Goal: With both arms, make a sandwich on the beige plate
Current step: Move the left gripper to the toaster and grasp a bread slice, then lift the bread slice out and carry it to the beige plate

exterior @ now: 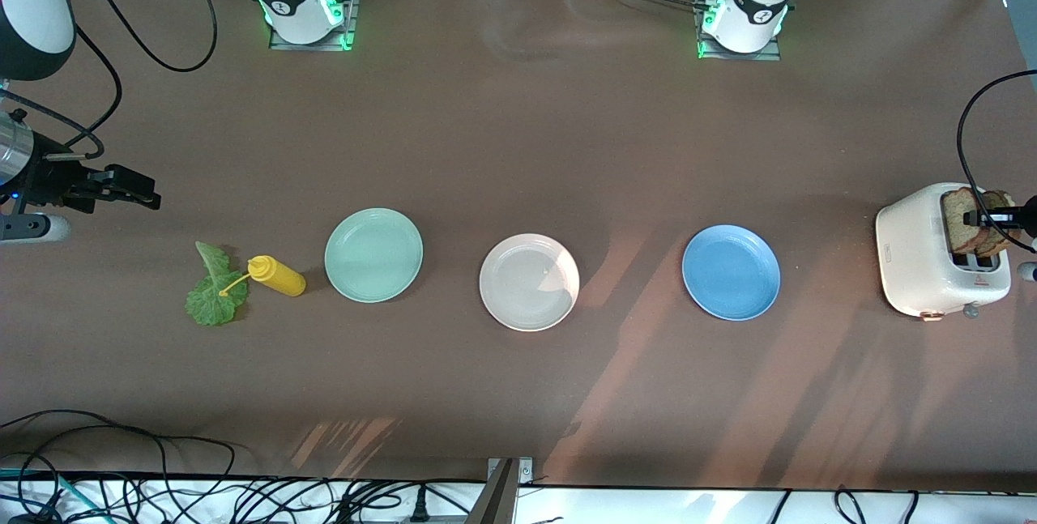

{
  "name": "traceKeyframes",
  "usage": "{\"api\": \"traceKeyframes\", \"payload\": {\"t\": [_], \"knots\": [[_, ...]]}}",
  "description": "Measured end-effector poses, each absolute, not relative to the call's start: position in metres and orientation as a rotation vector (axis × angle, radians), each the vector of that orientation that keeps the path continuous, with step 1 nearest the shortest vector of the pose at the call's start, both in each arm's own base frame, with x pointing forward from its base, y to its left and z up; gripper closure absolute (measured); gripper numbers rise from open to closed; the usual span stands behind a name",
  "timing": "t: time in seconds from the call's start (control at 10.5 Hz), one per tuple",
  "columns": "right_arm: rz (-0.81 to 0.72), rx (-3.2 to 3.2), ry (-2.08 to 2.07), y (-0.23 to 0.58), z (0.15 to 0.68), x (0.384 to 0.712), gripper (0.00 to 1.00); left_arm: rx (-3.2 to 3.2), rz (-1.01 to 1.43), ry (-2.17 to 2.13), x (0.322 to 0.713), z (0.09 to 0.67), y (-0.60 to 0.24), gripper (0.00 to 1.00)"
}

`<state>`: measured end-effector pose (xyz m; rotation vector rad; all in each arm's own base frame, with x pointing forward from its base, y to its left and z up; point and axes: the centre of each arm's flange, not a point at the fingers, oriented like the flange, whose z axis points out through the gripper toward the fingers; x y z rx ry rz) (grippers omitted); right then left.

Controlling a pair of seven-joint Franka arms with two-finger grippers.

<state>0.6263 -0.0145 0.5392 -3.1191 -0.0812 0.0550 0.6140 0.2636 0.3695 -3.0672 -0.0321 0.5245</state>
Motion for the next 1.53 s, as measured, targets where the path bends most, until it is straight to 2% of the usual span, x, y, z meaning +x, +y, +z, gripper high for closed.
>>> {"api": "traceKeyframes", "payload": {"t": [0.1,0.38,0.57,0.67,0.86,1.05,1.53], "knots": [[0.055,-3.119,-0.077,-0.015,0.539,0.626,0.0,-3.067,0.518,-0.032,0.615,0.372,0.264,0.89],[0.055,-3.119,-0.074,-0.015,0.539,0.626,0.0,-3.068,0.49,-0.02,0.621,0.394,0.258,0.89],[0.056,-3.119,-0.07,-0.015,0.539,0.626,0.0,-3.067,0.522,0.009,0.626,0.434,0.237,0.89],[0.057,-3.119,-0.067,-0.015,0.539,0.626,0.0,-3.064,0.534,0.042,0.63,0.455,0.219,0.92],[0.057,-3.12,-0.068,-0.015,0.538,0.627,0.0,-3.06,0.515,0.073,0.64,0.483,0.164,0.92],[0.06,-3.119,-0.079,-0.011,0.537,0.627,0.0,-3.106,0.496,-0.096,0.651,0.491,0.092,0.92],[0.068,-3.12,-0.08,-0.011,0.534,0.628,0.0,-3.233,0.576,-0.432,0.663,0.472,-0.1,0.92]]}}
